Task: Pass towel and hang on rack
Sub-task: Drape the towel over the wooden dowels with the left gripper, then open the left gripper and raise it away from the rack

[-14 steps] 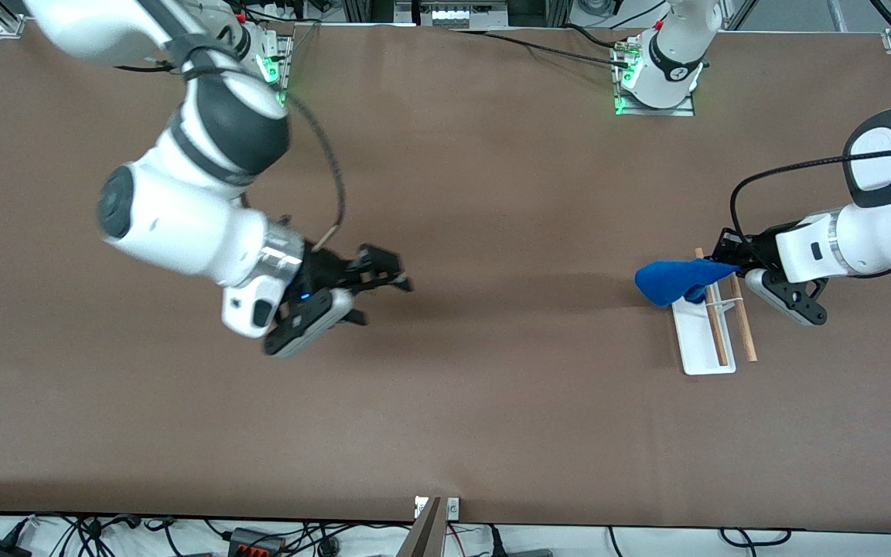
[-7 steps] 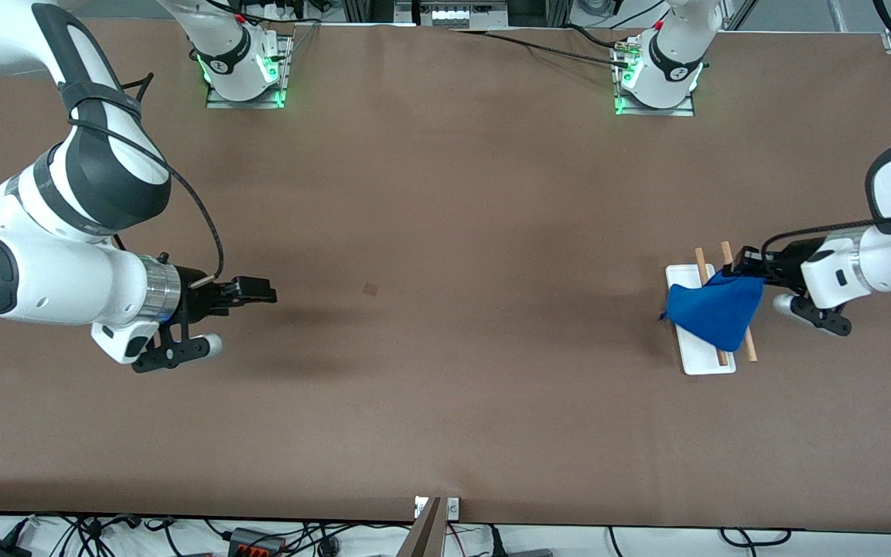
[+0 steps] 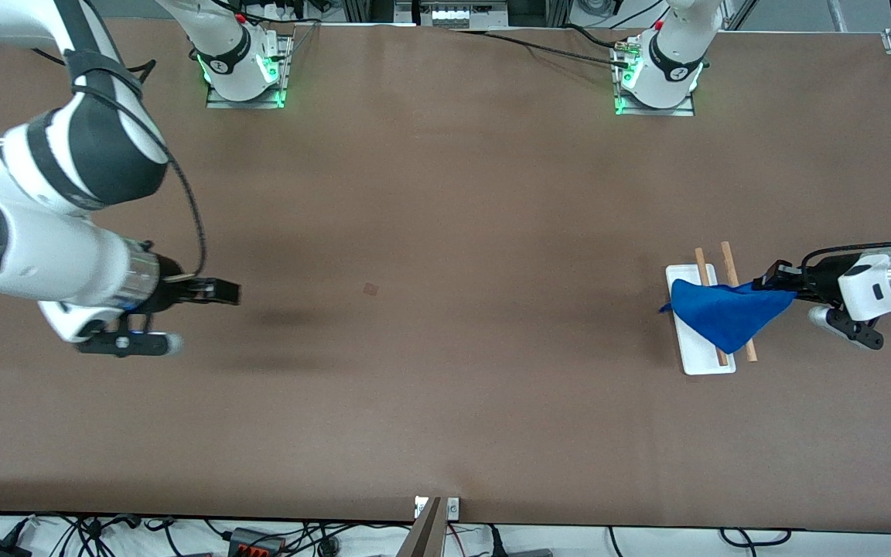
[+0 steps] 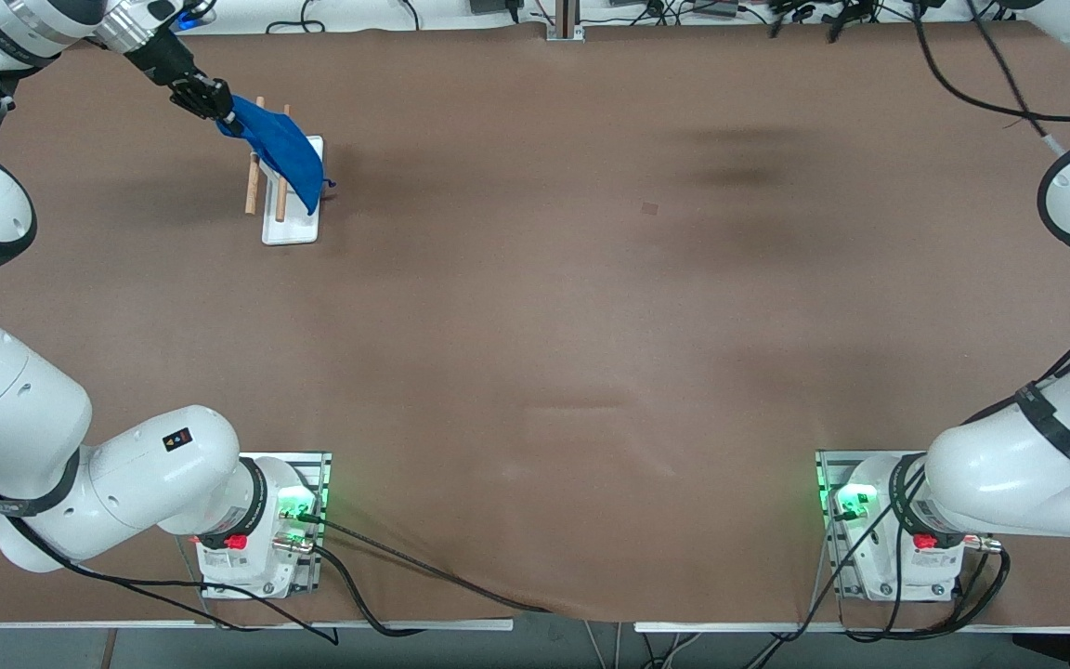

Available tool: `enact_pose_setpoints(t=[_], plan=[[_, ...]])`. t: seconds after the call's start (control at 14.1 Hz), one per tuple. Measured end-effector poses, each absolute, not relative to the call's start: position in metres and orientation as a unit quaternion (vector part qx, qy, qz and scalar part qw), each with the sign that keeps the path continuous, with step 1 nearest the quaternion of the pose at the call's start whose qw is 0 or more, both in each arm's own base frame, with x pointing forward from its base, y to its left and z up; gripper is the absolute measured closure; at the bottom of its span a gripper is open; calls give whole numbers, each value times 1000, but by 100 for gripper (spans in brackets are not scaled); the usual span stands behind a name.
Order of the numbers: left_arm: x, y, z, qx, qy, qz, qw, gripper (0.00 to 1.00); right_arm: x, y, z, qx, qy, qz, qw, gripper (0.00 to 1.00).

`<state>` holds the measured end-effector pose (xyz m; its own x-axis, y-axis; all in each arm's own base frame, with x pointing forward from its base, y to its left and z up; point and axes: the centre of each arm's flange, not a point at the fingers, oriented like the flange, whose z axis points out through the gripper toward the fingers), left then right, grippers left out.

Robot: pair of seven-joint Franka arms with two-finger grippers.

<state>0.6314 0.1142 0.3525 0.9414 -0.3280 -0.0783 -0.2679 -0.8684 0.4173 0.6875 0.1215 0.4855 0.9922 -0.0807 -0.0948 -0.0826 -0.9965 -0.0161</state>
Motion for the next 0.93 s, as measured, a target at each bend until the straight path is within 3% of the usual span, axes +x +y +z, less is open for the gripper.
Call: enact_pose_setpoints(t=[0.28, 0.93], plan=[[629, 145, 334, 959, -173, -59, 214, 98, 679, 39, 520, -996, 61, 32, -50, 0], [630, 184, 274, 954, -195, -26, 227, 98, 634, -34, 585, -999, 39, 30, -16, 0]])
